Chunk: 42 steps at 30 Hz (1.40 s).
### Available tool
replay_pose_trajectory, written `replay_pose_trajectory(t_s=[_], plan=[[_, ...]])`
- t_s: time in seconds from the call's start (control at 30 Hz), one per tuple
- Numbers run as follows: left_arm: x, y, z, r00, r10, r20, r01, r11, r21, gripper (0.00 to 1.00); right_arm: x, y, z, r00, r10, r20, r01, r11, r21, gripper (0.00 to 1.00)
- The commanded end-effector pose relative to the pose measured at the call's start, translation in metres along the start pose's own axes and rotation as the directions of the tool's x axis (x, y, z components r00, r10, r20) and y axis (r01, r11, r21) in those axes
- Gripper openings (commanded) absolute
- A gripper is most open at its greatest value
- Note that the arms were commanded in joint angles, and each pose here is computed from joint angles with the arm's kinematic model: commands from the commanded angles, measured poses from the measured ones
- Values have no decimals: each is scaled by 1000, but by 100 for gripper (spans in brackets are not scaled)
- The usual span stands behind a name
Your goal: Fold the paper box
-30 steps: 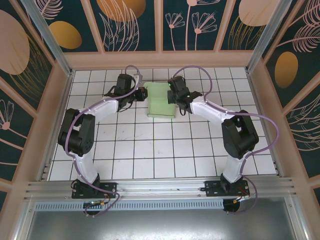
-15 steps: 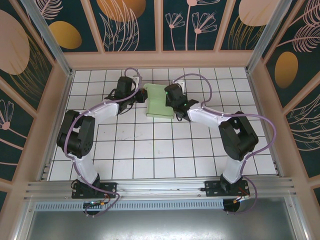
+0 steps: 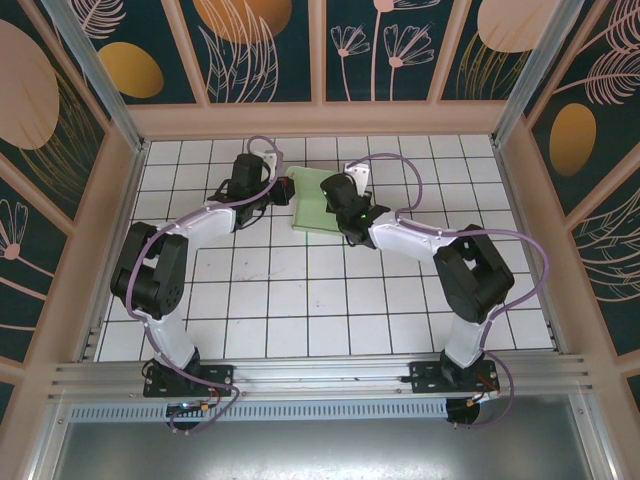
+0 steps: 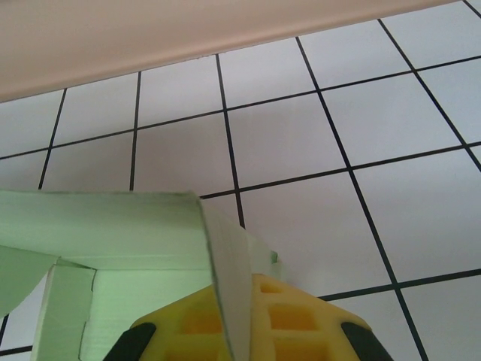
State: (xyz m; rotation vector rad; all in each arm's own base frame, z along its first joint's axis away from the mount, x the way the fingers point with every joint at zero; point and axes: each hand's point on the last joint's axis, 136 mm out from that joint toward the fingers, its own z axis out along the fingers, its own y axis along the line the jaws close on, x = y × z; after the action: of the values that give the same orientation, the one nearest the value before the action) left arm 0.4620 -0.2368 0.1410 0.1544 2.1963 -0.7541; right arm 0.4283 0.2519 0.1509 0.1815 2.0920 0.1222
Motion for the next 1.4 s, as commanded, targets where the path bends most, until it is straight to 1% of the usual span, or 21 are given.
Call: replay_pose_trajectory(t_s=[0.0,0.27,0.6,0.87,1.0,1.13,1.17,1.37], plan=[[-1,-10,-7,1000,-4,10,4,1000,30,0,-5,-2,0,995,82,63,-85,996,38,0],[10,-4,-9,1000,20,-13,-20,1000,11,0,13,-1,5,994,100,45,-103,993,53,0],[25,2,-13,1000,31,-7,-31,1000,2,0,34,-5,-1,995,89,44,-92,994,51,0],[37,7,-13,999,35,-15,-35,999,-7,0,44,-2,-8,996,78,45,-79,996,31,0],[37,6,-13,999,33,-12,-33,999,-3,0,43,2,-8,997,59,47,-60,998,33,0],[35,5,-14,999,35,-5,-35,999,-1,0,54,5,-6,998,50,29,-51,998,34,0],[46,10,-14,999,30,-26,-30,999,-10,0,57,5,-6,999,48,24,-49,998,35,0],[53,13,-16,999,29,-34,-30,999,-16,0,67,3,-9,999,43,9,-44,998,41,0]])
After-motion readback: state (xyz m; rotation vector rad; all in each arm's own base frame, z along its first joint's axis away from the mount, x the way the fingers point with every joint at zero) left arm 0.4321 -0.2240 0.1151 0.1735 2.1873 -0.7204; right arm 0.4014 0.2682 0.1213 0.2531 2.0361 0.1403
